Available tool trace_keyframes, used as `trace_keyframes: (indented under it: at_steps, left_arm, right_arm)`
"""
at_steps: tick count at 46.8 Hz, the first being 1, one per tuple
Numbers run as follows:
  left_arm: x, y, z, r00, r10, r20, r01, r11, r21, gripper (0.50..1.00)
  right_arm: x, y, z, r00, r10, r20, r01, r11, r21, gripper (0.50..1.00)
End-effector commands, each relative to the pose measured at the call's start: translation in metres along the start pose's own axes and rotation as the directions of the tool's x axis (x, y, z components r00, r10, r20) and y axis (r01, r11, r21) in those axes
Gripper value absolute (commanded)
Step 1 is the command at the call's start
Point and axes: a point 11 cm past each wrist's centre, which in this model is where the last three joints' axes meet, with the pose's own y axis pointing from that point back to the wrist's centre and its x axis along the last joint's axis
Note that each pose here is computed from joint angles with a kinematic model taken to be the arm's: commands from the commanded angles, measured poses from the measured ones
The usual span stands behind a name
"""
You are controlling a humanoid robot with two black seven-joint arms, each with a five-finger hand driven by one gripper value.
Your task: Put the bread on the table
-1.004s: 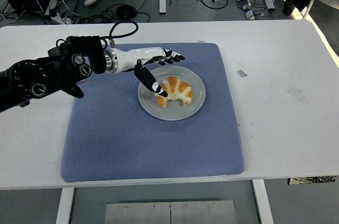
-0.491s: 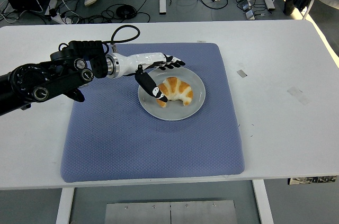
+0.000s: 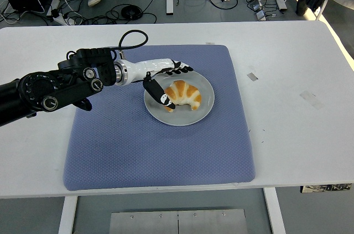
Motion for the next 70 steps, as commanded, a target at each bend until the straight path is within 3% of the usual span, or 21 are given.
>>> trace_keyframes:
  at_steps: [1,6,12,20,49,58,70]
  left_arm:
    - [-0.0001,0.0,0.0001,1.0,0.0,0.0,0.0,1.0,-0.001,0.975]
    - [0.0004,0.0,0.0001,1.0,0.005,0.0,-0.005,1.0,-0.001,0.954]
    - [-0.002,-0.0024,0.0034,1.0,0.0,0.002,0.0,1.0,-0.008,0.892]
    - [-0.0061,-0.0056,0.0065,1.0,-0.009,0.004,0.009,1.0,-0.015,0.866]
    - [-0.0039,-0.0044,0.0015,0.997,0.0,0.073,0.0,1.0,0.01,0.86]
    - [-0.0029,-0.004,0.0007,0.995,0.002,0.1,-0.003,1.0,0.016,0.78]
    - [-0.0043,-0.0044,0.0006,0.995,-0.001,0.101,0.0,1.0,0.015,0.716]
  right_arm:
    - [0.0,0.0,0.0,1.0,0.0,0.0,0.0,1.0,0.0,1.0]
    - [0.0,0.0,0.0,1.0,0.0,0.0,0.0,1.0,0.0,1.0]
    - [0.0,0.0,0.0,1.0,0.0,0.0,0.0,1.0,0.0,1.0]
    - [0.0,0.0,0.0,1.0,0.0,0.0,0.0,1.0,0.0,1.0]
    - [0.0,0.0,0.0,1.0,0.0,0.0,0.0,1.0,0.0,1.0]
    - [0.0,0.0,0.0,1.0,0.0,0.0,0.0,1.0,0.0,1.0]
    - [0.0,0.0,0.0,1.0,0.0,0.0,0.0,1.0,0.0,1.0]
